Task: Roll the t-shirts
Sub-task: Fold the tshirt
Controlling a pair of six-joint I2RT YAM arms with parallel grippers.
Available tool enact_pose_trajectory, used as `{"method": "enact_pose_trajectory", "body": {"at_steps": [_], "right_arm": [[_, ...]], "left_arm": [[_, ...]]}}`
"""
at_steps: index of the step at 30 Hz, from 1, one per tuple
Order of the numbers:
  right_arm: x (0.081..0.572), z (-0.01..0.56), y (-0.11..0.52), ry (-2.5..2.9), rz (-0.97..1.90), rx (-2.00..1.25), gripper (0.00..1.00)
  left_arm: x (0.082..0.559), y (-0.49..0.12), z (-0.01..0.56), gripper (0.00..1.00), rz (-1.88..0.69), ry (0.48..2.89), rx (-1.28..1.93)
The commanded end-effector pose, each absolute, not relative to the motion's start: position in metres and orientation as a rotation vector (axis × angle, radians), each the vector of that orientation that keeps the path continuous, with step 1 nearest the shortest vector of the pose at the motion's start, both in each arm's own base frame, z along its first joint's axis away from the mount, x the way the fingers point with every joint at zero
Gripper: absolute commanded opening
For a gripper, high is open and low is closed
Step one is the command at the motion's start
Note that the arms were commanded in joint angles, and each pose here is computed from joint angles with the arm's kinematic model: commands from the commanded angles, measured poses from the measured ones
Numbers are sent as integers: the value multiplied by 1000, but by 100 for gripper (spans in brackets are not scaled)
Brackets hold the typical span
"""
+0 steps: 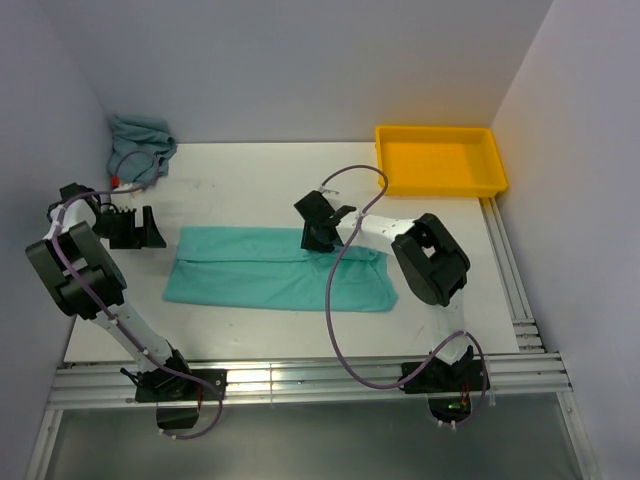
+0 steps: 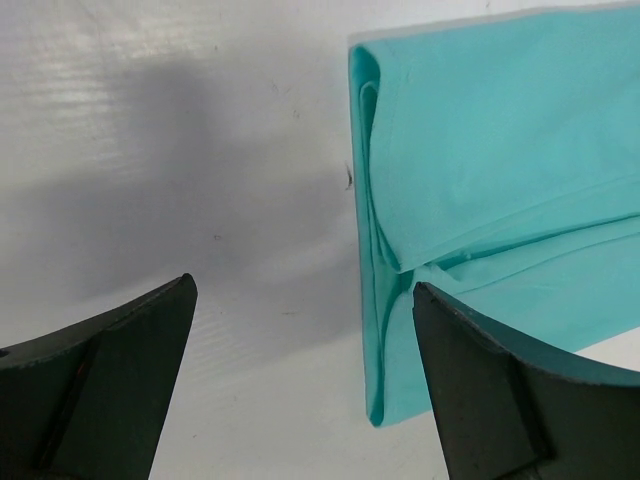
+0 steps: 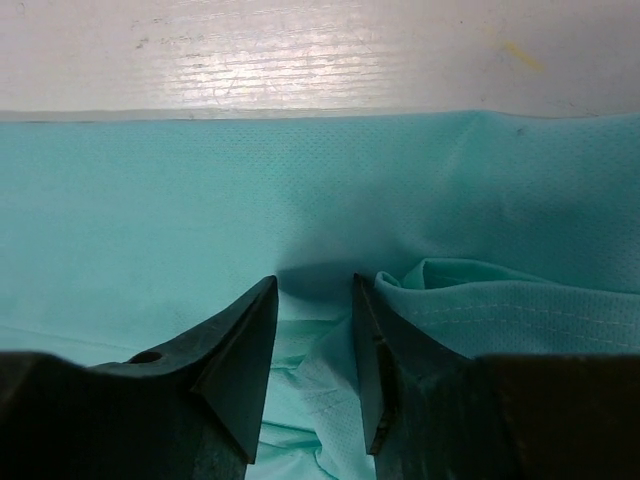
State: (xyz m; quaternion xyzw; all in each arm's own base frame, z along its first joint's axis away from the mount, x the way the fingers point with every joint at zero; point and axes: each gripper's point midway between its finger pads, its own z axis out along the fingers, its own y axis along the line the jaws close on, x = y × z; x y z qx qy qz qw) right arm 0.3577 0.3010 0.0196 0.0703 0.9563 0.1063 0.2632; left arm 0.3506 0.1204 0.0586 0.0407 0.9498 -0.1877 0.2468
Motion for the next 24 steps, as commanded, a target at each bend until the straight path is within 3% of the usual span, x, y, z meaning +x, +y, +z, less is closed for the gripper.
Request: {"method": "enact_pose_trajectory", "body": {"at_steps": [1, 6, 15, 24], "right_arm": [[352, 20, 290, 2616, 243, 187, 45], [362, 73, 288, 2523, 268, 192, 52], [351, 148, 254, 2369, 260, 296, 58], [332, 112, 201, 2404, 145, 439, 56]], "left_arm": [[367, 114, 90, 96, -538, 2506, 175], [382, 99, 115, 96, -457, 2466, 236], [430, 7, 155, 88, -481, 2322, 416], [460, -117, 157, 81, -566, 2228, 593]]}}
